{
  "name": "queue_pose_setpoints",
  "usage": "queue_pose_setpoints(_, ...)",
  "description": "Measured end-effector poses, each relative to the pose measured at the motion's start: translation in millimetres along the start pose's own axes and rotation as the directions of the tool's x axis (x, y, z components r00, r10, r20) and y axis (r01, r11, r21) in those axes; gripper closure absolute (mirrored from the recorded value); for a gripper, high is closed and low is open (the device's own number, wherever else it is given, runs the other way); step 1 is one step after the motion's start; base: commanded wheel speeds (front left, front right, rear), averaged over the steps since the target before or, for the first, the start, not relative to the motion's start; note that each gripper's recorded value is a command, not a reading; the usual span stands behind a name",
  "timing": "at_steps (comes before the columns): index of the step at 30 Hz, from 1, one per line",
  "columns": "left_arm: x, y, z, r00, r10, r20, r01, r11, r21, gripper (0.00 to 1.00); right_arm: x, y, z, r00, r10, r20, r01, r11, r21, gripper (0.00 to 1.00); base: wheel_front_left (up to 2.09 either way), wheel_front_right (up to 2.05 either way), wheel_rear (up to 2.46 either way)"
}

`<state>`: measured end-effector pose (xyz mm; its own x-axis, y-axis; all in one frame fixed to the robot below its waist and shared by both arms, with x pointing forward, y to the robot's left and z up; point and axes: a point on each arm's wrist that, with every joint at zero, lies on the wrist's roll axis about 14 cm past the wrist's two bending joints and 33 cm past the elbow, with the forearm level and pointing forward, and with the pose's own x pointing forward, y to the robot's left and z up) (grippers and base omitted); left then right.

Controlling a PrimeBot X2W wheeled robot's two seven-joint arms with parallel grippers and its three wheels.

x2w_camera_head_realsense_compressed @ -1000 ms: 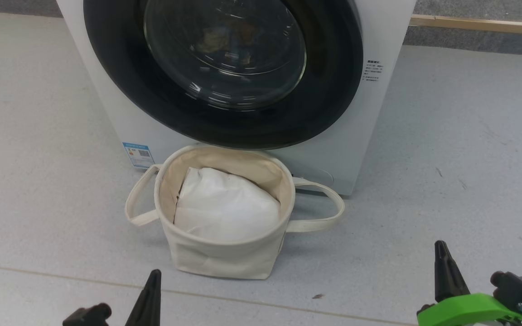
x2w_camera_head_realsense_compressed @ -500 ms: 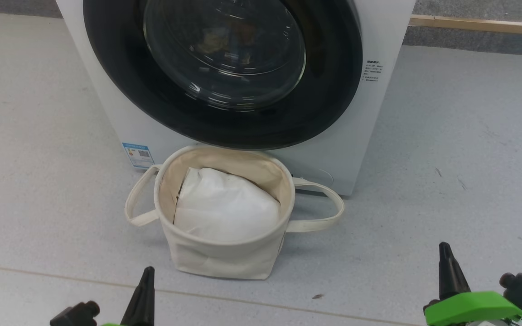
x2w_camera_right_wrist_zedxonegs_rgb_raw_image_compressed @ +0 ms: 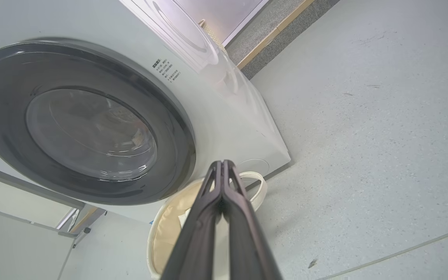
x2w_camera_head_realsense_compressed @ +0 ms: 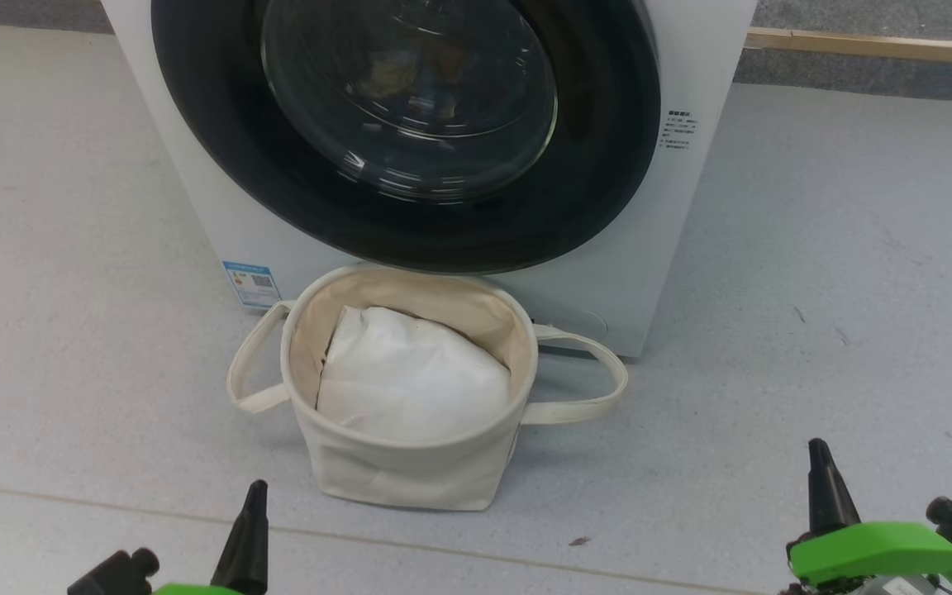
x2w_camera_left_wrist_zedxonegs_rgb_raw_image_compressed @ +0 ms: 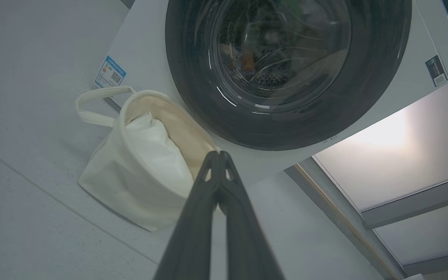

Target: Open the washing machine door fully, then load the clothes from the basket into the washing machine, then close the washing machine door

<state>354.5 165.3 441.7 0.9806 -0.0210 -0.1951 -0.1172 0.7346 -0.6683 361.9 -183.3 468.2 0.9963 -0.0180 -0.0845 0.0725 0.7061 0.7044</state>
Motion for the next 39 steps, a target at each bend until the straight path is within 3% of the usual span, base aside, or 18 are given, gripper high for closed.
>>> queue_pose_setpoints(20, 5.0, -0.4, 9.8, 1.000, 0.002, 0.003, -0.001, 0.975, -0.223, 1.00, 2.5, -5.7, 4.0, 1.000, -0.028, -0.007, 0.029, 0.976, 0.214, 1.00, 0.00, 0.00, 0.00)
queue_pose_setpoints(39, 6.4, -0.1, 17.5, 1.000, -0.007, 0.010, 0.011, 0.901, -0.434, 1.00, 4.5, -8.7, 8.1, 0.999, -0.037, -0.011, 0.039, 0.908, 0.416, 1.00, 0.00, 0.00, 0.00)
